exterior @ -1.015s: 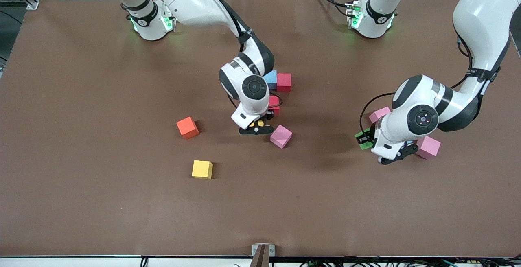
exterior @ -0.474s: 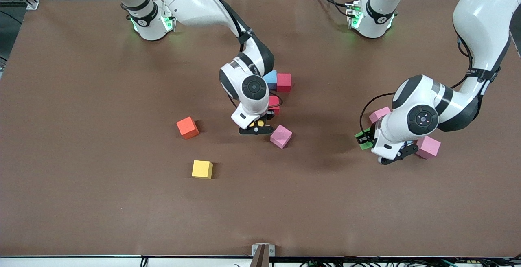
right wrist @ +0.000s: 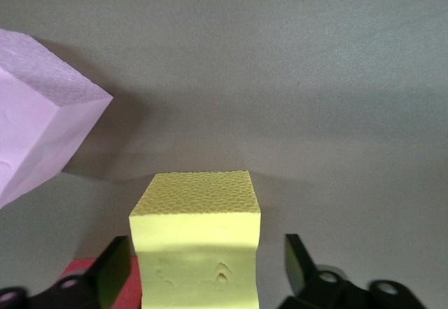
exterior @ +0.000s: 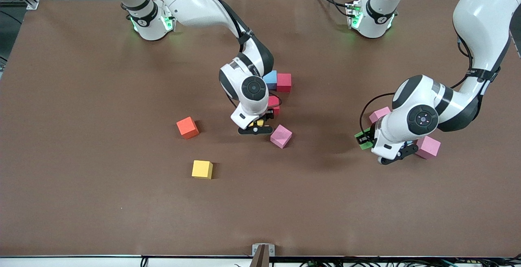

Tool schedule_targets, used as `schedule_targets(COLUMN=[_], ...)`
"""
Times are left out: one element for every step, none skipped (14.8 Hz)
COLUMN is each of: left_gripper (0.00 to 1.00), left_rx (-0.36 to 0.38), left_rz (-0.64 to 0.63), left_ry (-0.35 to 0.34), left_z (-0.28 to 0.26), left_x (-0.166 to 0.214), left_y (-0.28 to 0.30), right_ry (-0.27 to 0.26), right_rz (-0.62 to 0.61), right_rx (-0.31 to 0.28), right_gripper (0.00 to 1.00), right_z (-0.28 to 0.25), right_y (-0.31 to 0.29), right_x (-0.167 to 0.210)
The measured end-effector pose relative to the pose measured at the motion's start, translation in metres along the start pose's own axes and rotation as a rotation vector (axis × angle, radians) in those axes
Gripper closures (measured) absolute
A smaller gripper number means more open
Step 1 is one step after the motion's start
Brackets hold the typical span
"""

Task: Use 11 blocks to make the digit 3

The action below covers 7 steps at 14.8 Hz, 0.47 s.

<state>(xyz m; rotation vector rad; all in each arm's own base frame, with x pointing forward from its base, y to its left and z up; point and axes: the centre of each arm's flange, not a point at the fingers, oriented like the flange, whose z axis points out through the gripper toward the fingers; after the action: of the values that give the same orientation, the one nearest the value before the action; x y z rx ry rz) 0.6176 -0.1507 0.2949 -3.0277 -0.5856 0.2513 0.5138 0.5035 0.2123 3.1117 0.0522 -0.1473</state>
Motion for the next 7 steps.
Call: schedule_targets(left_gripper=[0.45, 0.45, 0.45, 0.45, 0.45, 0.45, 0.45], left_rx=[0.000, 0.000, 0.000, 0.000, 0.000, 0.000, 0.000], left_rz=[0.000, 0.000, 0.000, 0.000, -0.001, -0.005, -0.008], left_ry=[0.000, 0.000, 0.000, 0.000, 0.000, 0.000, 0.000], left_z=[0.000, 0.000, 0.000, 0.000, 0.000, 0.000, 0.000], left_x=[0.000, 0.000, 0.000, 0.000, 0.000, 0.000, 0.000], left_y=[0.000, 0.000, 0.000, 0.000, 0.000, 0.000, 0.000], right_ry=[0.000, 0.001, 0.005, 0.012, 0.021, 0.027, 0.027], right_rz=[0.000, 0.000, 0.001, 0.004, 0.010, 0.021, 0.034], right_rx=[0.000, 0.000, 0.003, 0.008, 0.017, 0.027, 0.035], right_gripper=[0.00, 0.00, 0.00, 0.00, 0.00, 0.00, 0.00], right_z=[0.000, -0.001, -0.003, -0.008, -0.018, -0.033, -0.049], right_y=[0.000, 0.000, 0.000, 0.001, 0.004, 0.010, 0.018], right_x=[0.000, 0.000, 0.001, 0.004, 0.007, 0.012, 0.017])
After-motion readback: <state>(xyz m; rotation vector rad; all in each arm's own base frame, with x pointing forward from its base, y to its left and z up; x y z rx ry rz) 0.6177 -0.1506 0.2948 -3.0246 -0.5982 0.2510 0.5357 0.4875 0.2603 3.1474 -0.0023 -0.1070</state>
